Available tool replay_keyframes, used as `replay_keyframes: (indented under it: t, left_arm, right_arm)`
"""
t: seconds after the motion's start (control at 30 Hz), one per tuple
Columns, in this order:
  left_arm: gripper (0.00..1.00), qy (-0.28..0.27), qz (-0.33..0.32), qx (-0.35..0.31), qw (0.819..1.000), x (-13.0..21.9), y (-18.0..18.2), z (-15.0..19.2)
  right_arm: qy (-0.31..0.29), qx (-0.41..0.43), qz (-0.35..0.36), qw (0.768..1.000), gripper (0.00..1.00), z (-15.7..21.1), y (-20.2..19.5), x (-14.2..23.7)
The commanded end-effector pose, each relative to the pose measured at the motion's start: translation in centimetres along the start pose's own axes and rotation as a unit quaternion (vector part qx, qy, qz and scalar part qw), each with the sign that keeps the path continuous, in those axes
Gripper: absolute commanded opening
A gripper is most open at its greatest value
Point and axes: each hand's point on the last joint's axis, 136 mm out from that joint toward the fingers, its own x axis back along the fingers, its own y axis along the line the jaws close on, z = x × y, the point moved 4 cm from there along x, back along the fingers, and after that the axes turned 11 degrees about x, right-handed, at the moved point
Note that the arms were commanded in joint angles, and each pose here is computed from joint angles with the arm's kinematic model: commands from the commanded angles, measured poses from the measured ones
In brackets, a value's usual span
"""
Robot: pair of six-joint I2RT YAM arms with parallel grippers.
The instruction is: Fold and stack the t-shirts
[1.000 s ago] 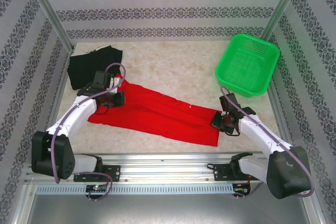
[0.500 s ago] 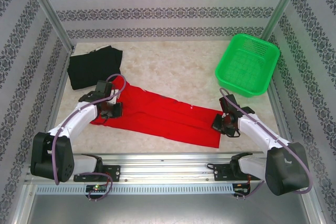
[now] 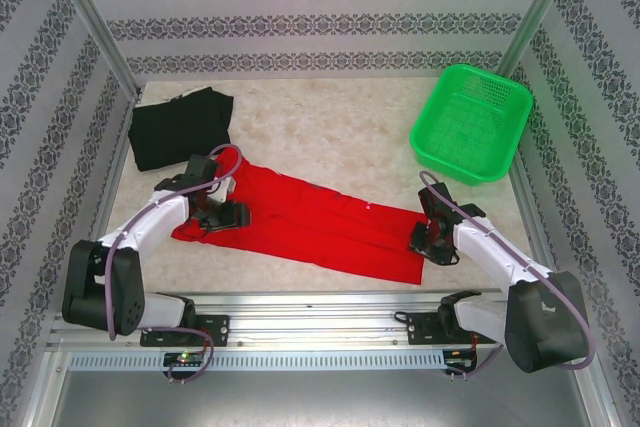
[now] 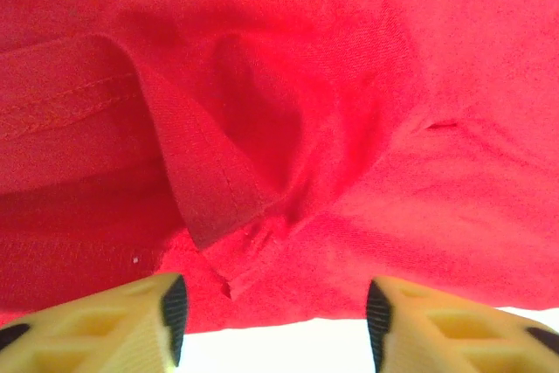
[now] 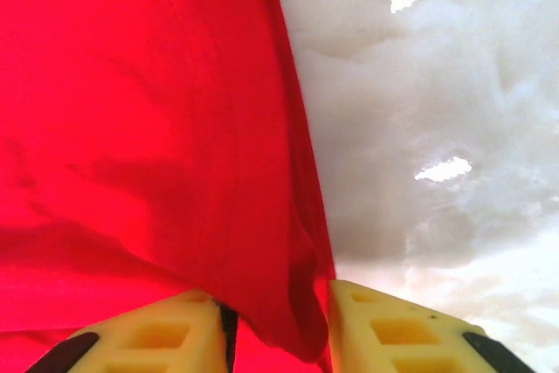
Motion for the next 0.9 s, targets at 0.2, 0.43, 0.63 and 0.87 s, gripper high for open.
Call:
replay_keyframes:
  t: [0.2, 0.43, 0.63, 0.87]
  left_arm:
    - [0.69, -0.108, -0.093, 0.14, 0.98, 5.3, 3.4, -5.5]
    - [0.6, -0.082, -0.144, 0.174, 0.971, 1.0, 3.7, -7.9]
    - [0.58, -0.079, -0.158, 0.182, 0.967, -2.6, 4.1, -10.1]
    - [0.52, -0.062, -0.172, 0.152, 0.971, -6.6, 2.5, -13.1]
  right_arm:
    - [-0.068, 0.045, -0.043, 0.996, 0.5, -0.9, 2.0, 5.1]
    - [-0.059, 0.141, -0.116, 0.982, 0.55, -2.9, 9.0, 4.2]
    - [-0.008, 0.145, -0.083, 0.986, 0.47, -3.0, 10.2, 0.1]
    - [0.041, 0.094, -0.009, 0.995, 0.46, -0.4, 6.5, -2.0]
